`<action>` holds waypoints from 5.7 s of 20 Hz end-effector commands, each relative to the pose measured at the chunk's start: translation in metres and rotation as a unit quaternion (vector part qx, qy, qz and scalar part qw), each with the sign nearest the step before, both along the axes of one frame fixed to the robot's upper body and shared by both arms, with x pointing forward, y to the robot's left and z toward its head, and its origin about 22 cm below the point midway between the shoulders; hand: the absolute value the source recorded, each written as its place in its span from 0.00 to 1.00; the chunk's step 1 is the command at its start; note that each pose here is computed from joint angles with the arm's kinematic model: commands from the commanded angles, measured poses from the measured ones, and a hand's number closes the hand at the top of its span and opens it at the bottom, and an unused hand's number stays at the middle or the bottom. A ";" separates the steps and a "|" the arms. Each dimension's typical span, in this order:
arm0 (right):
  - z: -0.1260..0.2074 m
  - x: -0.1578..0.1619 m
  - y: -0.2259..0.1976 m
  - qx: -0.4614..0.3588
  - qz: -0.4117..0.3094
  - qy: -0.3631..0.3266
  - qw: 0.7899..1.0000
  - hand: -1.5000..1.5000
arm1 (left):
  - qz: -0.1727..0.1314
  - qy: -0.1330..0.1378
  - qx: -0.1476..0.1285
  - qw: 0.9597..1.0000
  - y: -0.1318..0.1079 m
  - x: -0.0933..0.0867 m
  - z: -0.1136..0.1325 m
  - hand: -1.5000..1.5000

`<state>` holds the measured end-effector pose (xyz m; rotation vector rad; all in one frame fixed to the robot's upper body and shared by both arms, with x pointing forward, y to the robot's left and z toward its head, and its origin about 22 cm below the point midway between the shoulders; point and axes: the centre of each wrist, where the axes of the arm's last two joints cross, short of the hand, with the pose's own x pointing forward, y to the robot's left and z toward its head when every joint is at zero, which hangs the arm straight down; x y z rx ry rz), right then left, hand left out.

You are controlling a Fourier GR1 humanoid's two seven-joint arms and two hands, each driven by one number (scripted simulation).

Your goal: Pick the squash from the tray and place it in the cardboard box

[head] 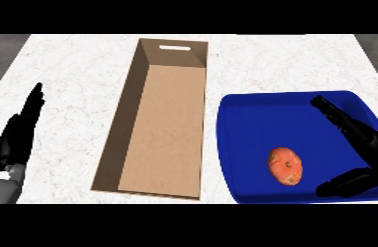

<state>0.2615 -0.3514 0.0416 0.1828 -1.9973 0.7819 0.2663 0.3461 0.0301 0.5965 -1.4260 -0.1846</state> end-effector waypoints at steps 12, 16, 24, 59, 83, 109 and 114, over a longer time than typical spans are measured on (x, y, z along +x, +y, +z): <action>0.016 0.012 -0.065 -0.229 0.077 -0.117 0.963 0.00 | 0.010 0.028 0.021 0.999 0.003 -0.009 -0.020 0.50; 0.018 0.021 -0.024 -0.300 0.101 -0.121 0.941 0.00 | 0.015 0.027 0.021 0.999 0.008 -0.004 -0.020 0.50; 0.037 0.029 0.005 -0.425 0.126 -0.079 0.893 0.00 | 0.018 0.027 0.017 0.999 0.008 0.004 -0.012 0.50; -0.013 -0.021 0.072 -0.475 0.149 -0.085 0.863 0.00 | 0.011 0.029 0.027 0.999 0.023 -0.014 -0.003 0.50; 0.026 0.078 0.081 -0.436 0.003 -0.172 0.883 1.00 | 0.016 0.022 0.023 0.999 0.008 0.002 -0.011 0.50; 0.165 0.164 0.183 -0.205 0.088 -0.208 0.952 1.00 | 0.014 0.030 0.030 0.999 0.003 0.007 -0.012 0.50; 0.165 0.149 0.262 -0.184 0.078 -0.159 0.967 1.00 | 0.010 0.021 0.035 0.999 0.014 -0.013 -0.020 0.50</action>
